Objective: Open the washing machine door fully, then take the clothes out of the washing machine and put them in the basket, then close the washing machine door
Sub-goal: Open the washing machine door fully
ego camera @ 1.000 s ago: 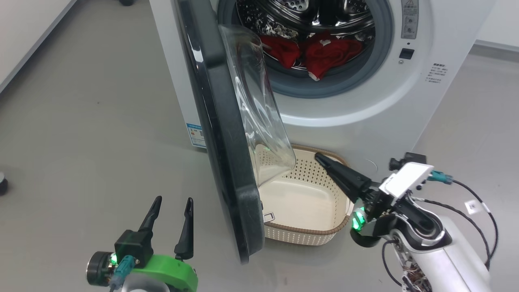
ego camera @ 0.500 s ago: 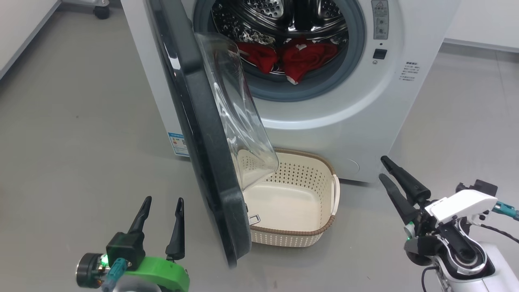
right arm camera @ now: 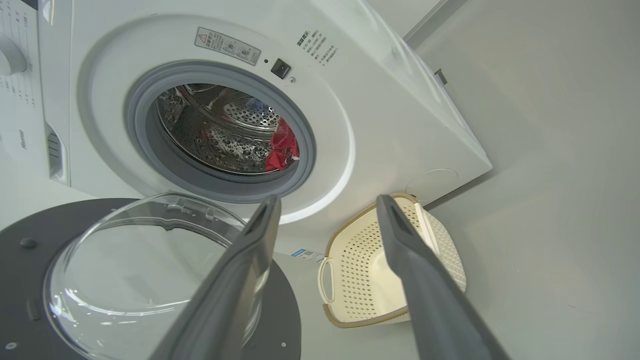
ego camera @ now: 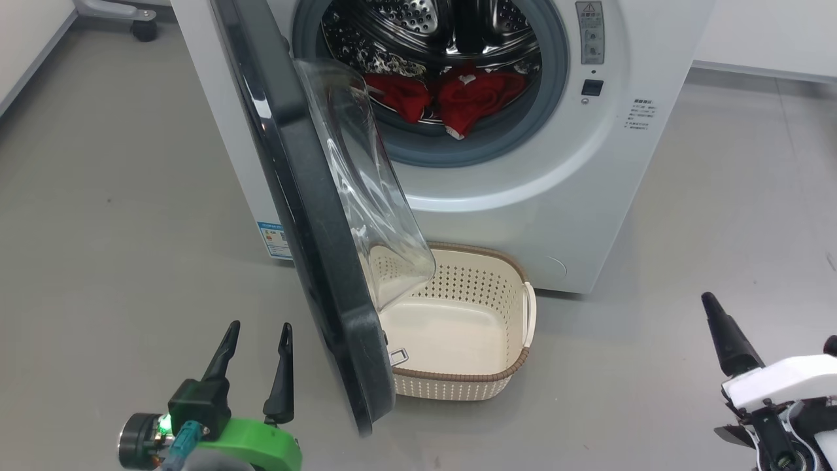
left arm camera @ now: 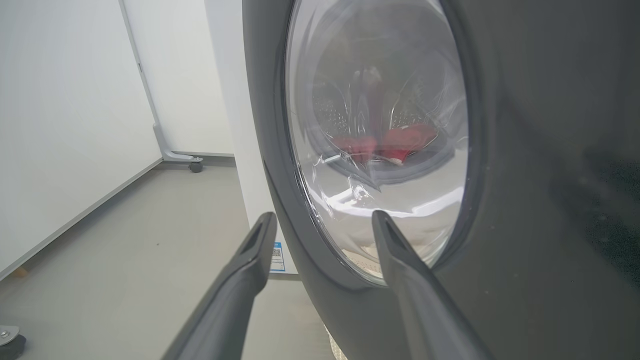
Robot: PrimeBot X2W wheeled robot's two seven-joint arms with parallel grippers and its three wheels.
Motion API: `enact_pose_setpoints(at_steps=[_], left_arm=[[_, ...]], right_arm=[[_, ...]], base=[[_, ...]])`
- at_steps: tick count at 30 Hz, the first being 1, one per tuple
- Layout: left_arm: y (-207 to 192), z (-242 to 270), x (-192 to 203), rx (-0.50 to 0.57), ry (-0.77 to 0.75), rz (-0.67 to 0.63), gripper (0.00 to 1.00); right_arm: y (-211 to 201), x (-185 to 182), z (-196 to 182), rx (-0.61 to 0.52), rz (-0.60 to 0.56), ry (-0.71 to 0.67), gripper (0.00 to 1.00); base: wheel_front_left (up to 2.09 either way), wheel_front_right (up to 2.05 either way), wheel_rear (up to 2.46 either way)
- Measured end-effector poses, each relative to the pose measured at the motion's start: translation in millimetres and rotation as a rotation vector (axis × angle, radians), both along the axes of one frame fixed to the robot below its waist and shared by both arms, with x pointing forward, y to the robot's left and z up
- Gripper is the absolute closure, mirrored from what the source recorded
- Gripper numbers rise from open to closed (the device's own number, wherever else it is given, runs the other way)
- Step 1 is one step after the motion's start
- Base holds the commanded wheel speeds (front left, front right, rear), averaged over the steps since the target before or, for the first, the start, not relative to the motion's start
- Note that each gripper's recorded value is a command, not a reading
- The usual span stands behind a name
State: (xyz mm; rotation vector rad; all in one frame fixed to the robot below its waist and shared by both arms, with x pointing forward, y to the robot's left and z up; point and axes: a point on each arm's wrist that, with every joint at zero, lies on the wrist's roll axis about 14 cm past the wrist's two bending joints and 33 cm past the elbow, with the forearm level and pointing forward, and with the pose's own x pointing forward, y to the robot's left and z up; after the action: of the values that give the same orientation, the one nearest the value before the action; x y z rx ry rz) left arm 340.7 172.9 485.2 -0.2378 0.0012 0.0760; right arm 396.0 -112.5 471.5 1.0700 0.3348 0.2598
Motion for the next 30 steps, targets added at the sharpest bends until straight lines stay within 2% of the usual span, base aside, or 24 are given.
enact_pose_setpoints(at_steps=[5,12,16,23,30], left_arm=[[-0.7,-0.8,-0.6,0.004,0.002,-0.003,0.0],[-0.7,-0.5,0.4,0.003,0.0,-0.007,0.0],[-1.6,-0.4,0.9,0.002,-0.001,-0.011,0.0],[-2.6,-1.1,1.4,0.003,0.001,-0.015,0.0],[-5.4,-2.7,2.5,0.002,0.005,-0.028,0.0]], right_arm=[[-28.7,-2.5,-10.4,-0.234,-0.064,-0.054,0.0],[-67.6,1.4,-3.8,-0.544,-0.167,-0.168,0.0],[-78.3,1.2,-1.3,-0.729,-0.161,-0.221,0.0],[-72.8,-4.2,-7.3,-0.863,-0.118,-0.24,0.0],[-54.5,-15.1,-19.2,-0.847,-0.09,-0.219,0.0]], base=[[0.0,0.0,0.0],[0.0,0.0,0.0],[0.0,0.0,0.0],[0.0,0.0,0.0],[0.0,0.0,0.0]])
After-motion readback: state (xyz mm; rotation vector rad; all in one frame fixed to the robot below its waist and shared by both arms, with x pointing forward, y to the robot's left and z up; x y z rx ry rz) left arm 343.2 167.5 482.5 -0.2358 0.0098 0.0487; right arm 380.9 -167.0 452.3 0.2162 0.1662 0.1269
